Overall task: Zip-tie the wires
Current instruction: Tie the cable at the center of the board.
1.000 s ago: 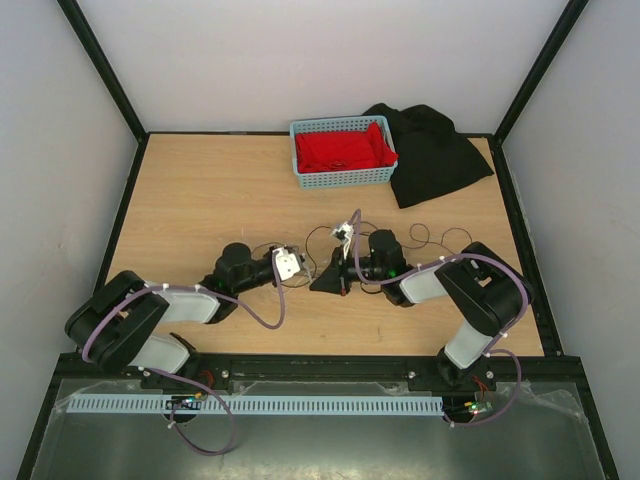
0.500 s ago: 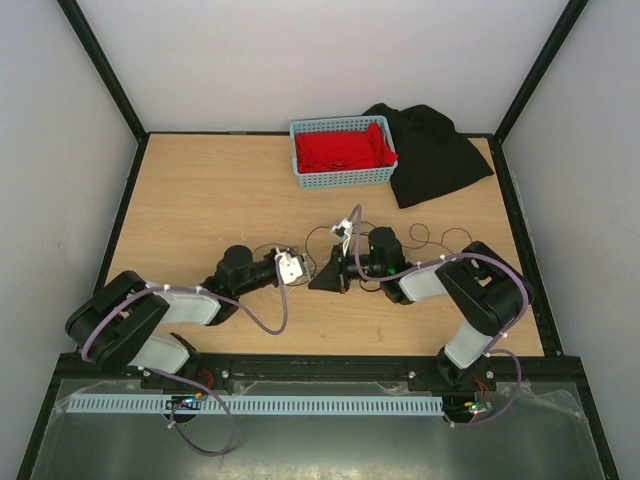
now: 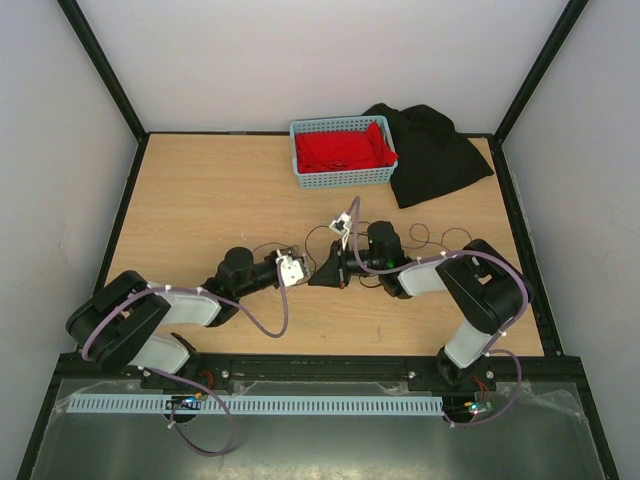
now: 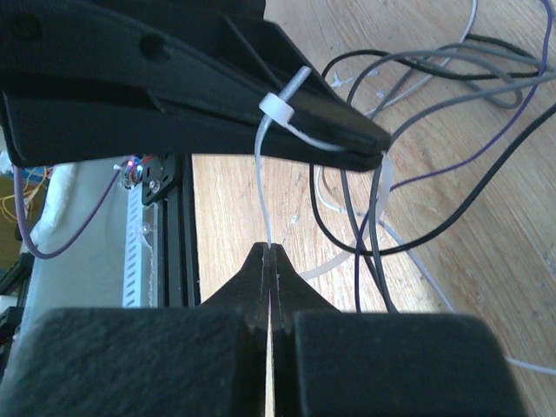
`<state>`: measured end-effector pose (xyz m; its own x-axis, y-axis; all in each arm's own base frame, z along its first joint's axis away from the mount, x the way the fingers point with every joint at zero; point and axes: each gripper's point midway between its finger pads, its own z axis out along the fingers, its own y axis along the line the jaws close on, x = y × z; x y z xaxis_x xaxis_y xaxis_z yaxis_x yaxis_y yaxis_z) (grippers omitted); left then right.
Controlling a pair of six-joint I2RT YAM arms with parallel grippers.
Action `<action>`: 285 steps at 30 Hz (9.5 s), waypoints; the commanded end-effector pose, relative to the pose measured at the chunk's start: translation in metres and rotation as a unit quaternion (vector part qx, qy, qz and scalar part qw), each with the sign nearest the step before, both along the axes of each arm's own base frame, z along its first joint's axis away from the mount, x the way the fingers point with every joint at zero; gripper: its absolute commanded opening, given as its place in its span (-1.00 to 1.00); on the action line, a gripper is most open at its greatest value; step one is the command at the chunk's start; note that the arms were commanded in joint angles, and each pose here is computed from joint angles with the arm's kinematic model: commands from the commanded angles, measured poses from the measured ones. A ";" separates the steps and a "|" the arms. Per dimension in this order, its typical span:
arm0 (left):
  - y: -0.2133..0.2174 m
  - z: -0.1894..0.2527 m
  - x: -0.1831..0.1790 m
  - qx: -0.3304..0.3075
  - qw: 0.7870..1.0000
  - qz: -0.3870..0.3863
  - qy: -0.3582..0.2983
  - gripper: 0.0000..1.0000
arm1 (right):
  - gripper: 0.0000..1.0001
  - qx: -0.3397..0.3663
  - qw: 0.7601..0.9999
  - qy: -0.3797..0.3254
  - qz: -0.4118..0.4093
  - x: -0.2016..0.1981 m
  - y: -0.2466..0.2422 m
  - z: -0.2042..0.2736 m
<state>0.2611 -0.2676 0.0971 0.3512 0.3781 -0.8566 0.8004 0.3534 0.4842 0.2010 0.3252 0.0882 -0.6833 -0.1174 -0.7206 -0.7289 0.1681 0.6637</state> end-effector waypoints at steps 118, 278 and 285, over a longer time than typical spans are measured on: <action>-0.011 -0.018 0.010 0.073 0.995 0.020 -0.064 -1.00 | -1.00 -0.038 0.990 0.133 0.009 0.016 -0.004 0.015; -0.008 -0.018 0.006 0.018 0.999 0.037 -0.016 -1.00 | -0.06 -0.112 0.989 0.094 -0.013 0.046 -0.019 0.024; -0.011 -0.021 0.002 0.001 1.000 0.026 0.015 -1.00 | 0.01 -0.103 0.992 0.064 -0.019 0.052 -0.018 0.036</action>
<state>0.2639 -0.2698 0.0662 0.3072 0.4622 -0.8319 0.7757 0.3847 0.5002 0.2434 0.3052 0.1019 -0.8201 -0.2444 -0.5174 -0.5722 0.3570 0.7384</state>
